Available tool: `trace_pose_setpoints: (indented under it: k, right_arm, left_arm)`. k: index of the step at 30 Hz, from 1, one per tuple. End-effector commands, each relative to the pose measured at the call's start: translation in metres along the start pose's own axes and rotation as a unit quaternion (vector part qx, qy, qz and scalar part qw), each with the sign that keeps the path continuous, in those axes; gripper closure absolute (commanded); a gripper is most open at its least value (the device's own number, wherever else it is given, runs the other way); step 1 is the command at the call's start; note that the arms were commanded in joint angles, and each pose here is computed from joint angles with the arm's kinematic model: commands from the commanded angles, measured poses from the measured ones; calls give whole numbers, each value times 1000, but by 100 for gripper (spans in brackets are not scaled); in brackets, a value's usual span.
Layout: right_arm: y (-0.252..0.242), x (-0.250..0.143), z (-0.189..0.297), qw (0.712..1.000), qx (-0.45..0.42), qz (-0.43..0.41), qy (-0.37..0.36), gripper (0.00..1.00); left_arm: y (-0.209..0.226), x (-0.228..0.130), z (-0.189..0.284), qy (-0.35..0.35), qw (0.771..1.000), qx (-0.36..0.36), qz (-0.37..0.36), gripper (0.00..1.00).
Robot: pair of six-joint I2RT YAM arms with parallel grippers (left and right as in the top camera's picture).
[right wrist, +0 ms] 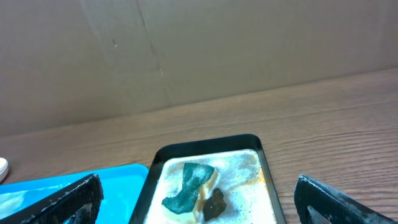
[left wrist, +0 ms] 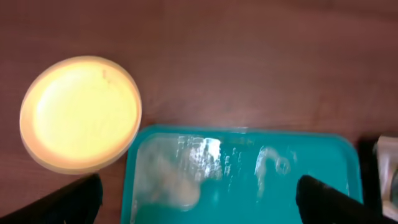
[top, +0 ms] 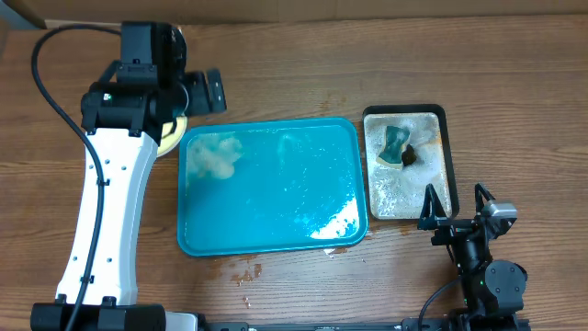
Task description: Clean dirty plates on tray and stack at the side
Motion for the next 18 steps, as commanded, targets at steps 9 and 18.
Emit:
trace_pose_setpoints:
  k: [9,18]
  right_arm:
    - [0,-1,0,1000,1,-2,-4,0]
    - [0,-1,0,1000,1,-2,-4,0]
  left_arm:
    - [-58,100,135,-300,945,-124,-31,0]
    - [-51,102,272,-452,876,-166,-36,0]
Point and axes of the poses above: each gripper's point midway between its finger pads, its own z axis back along the fingers, its own y axis along the line the jaws close on, x = y × z, the point moved 1 cm from there along z, back along the fingers, and after that the axes turned 6 degrees about z, right-handed, at the moved point
